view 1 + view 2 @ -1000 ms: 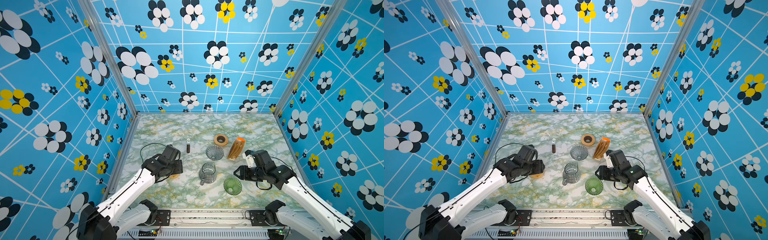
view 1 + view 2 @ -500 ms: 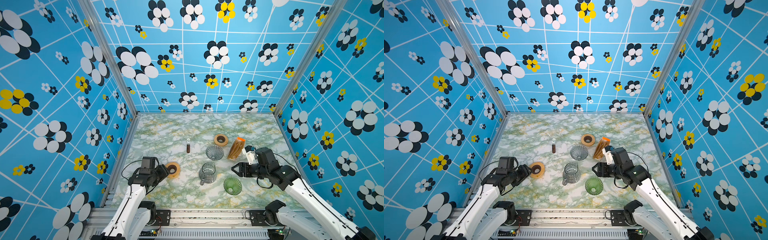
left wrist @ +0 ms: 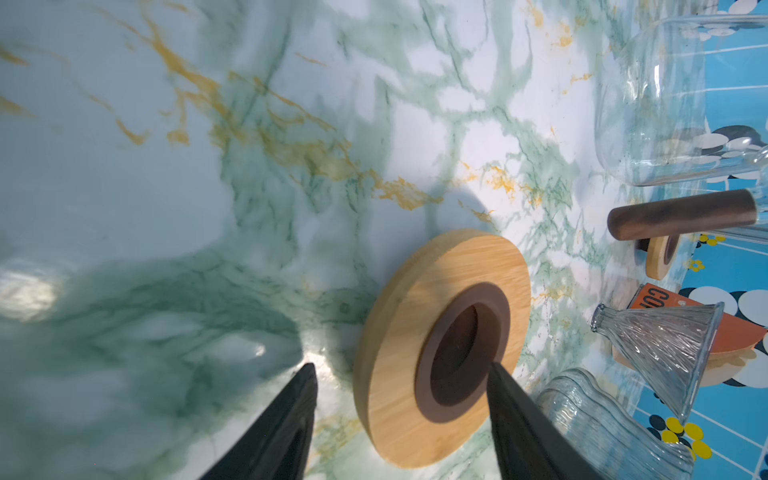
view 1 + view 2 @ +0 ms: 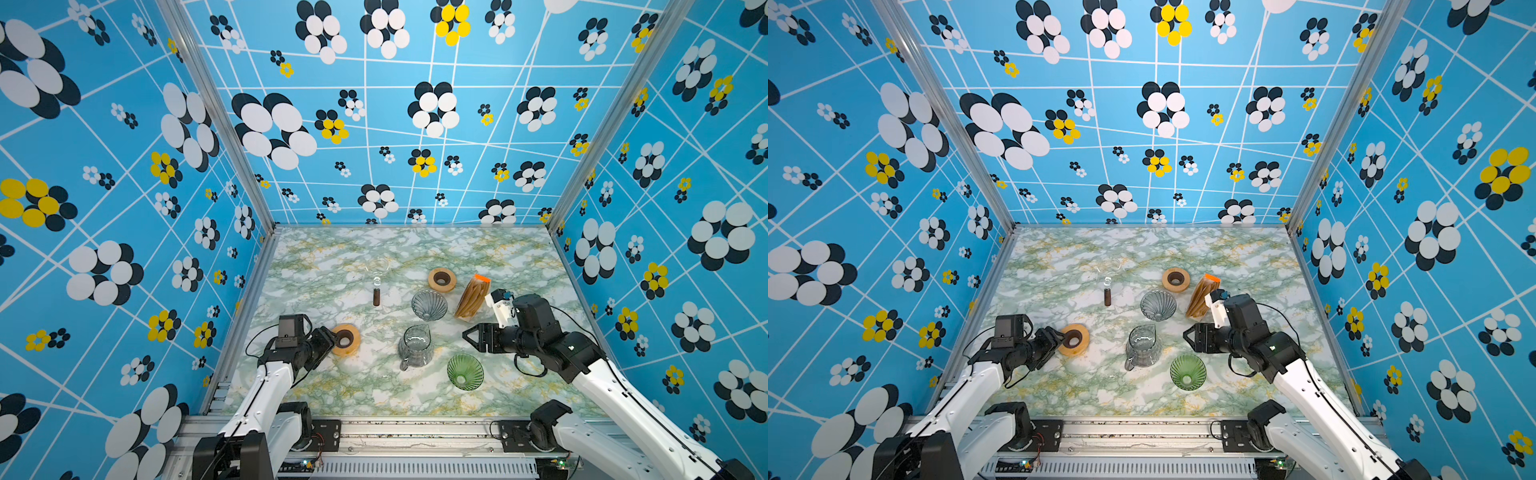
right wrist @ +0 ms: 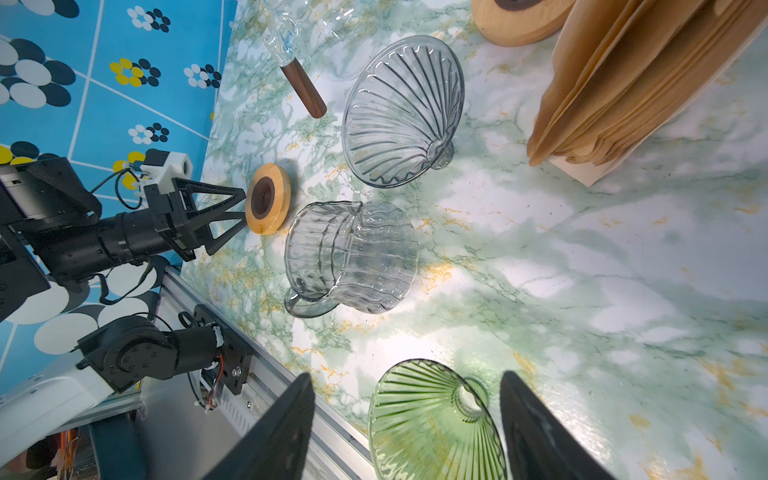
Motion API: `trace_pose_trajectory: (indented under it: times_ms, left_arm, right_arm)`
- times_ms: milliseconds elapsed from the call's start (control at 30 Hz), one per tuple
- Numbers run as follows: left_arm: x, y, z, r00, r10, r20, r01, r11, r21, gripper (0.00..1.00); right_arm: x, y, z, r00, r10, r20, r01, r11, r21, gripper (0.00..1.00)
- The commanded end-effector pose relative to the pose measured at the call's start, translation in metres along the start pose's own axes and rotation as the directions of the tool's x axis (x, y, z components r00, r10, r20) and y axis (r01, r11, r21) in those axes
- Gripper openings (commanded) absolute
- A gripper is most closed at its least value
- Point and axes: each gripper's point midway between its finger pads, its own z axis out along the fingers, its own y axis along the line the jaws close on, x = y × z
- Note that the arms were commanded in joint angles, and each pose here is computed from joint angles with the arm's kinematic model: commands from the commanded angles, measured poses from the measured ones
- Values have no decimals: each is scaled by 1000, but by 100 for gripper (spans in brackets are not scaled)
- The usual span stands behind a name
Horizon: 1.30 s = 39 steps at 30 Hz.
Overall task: Place the coffee filter in the dripper
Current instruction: 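Move the left gripper over the nearer wooden ring holder, then grasp the edge of the wooden ring holder with the left gripper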
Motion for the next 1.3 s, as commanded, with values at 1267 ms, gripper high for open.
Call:
trace_pose_trajectory:
  times_ms: [1267]
  left_arm:
    - [-11,-25,14,998,-43,-40,48,990,132,40]
  right_arm:
    - [-5,0,-2,1000,-9,14,9,1000,21,75]
